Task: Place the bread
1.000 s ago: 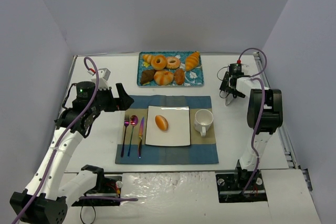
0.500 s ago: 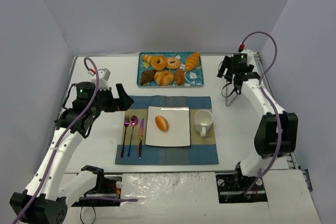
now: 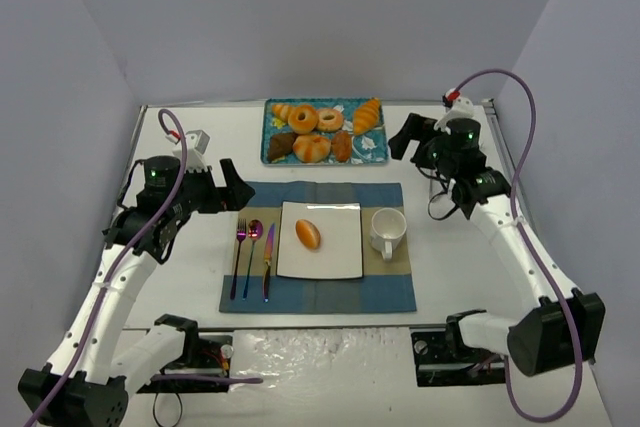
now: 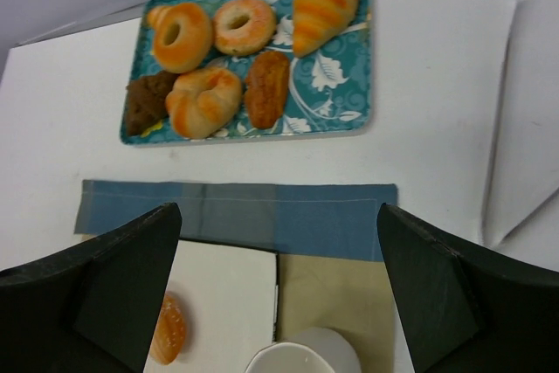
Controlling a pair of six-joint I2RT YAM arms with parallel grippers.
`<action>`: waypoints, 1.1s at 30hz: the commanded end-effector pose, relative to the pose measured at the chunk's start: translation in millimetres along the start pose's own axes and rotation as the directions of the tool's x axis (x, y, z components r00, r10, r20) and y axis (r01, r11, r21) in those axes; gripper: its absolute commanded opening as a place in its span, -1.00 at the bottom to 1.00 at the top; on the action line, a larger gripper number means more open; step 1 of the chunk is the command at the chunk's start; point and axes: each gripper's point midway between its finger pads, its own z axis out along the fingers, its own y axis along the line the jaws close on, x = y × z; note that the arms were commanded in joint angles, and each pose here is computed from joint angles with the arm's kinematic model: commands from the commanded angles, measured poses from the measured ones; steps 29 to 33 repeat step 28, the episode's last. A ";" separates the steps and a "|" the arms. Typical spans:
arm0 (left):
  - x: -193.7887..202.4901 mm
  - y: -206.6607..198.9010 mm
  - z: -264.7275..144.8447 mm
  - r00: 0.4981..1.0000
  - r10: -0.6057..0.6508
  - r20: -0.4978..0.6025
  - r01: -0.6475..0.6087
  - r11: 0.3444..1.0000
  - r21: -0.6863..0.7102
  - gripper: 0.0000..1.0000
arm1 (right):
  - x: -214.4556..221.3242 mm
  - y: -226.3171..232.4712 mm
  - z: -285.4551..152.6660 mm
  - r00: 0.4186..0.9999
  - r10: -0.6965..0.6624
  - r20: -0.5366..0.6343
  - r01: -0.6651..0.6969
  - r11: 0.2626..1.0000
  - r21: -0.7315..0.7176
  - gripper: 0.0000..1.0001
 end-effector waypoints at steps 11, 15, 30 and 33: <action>-15.7 -14.0 -2.3 0.998 0.027 0.060 -0.031 0.998 0.059 0.94 | -10.2 106.8 -70.4 0.985 0.093 0.147 -0.020 0.900 -0.436 0.92; -15.1 -14.4 -2.2 0.998 0.026 0.057 -0.030 0.998 0.062 0.94 | -2.1 114.5 -71.7 0.985 0.099 0.139 -0.025 0.890 -0.456 0.92; -15.8 -14.3 -3.2 0.998 0.028 0.062 -0.032 0.998 0.060 0.94 | 6.4 120.8 -70.9 0.986 0.099 0.134 -0.026 0.887 -0.462 0.93; -15.8 -14.3 -3.2 0.998 0.028 0.062 -0.032 0.998 0.060 0.94 | 6.4 120.8 -70.9 0.986 0.099 0.134 -0.026 0.887 -0.462 0.93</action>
